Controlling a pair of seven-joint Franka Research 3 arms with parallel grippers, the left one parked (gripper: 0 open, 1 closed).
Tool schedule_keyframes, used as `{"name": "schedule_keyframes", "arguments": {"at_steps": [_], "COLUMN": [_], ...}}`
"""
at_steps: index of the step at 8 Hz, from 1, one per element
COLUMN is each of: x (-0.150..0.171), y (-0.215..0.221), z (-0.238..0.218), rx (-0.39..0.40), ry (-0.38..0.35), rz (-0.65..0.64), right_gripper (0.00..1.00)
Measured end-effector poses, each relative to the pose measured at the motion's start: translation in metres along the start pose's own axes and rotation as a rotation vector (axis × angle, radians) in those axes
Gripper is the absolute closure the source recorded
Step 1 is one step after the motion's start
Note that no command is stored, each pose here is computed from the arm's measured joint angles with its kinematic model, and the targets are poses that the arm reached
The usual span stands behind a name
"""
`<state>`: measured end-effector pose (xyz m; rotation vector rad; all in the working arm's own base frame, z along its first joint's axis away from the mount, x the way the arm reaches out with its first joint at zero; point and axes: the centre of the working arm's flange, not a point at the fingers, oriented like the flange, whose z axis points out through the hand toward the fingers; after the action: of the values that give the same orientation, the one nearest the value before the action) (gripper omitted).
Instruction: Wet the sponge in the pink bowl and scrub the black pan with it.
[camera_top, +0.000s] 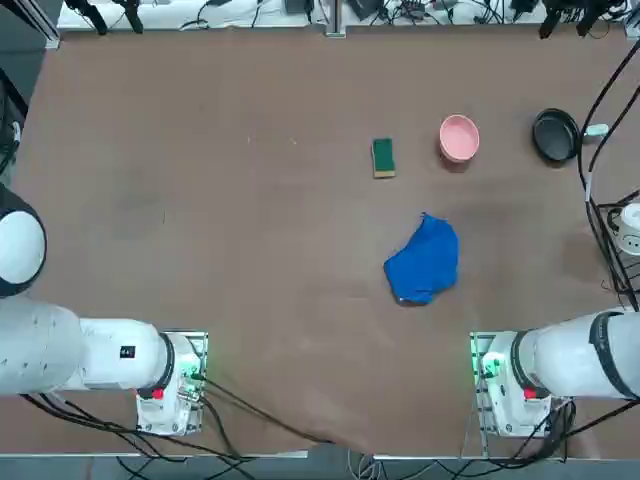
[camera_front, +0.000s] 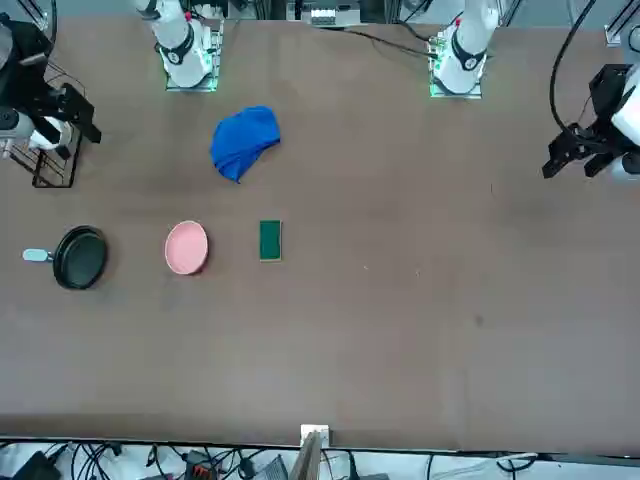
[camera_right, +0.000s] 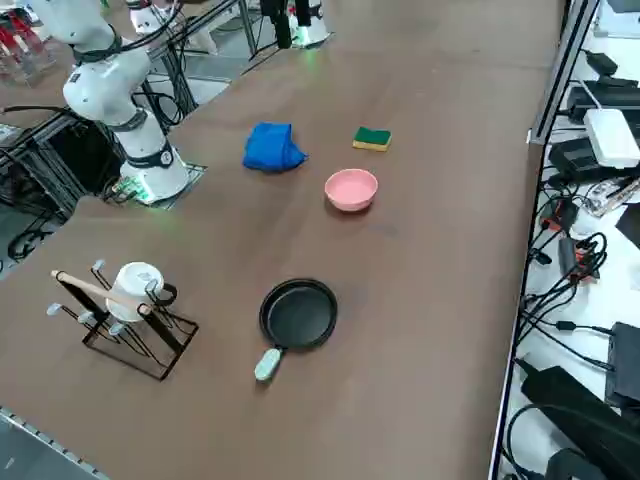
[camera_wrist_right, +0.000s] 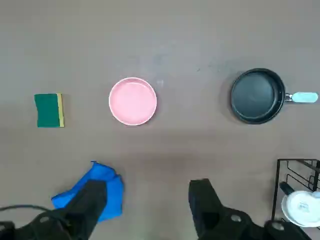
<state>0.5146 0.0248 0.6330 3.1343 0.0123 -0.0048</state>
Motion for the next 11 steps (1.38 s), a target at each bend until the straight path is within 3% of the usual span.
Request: {"name": "schedule_keyframes", "arguments": {"at_steps": [5,9,11], "x": [0.013,0.057,0.069], "y": [-0.019,-0.176,-0.248], "z": [0.015,0.121,0.172], "rx": [0.006,-0.038,-0.030], "ry": [-0.001,-0.051,-0.014], "rz": [-0.029,-0.134,-0.203], "right_gripper": [0.00,0.00,0.00]}}
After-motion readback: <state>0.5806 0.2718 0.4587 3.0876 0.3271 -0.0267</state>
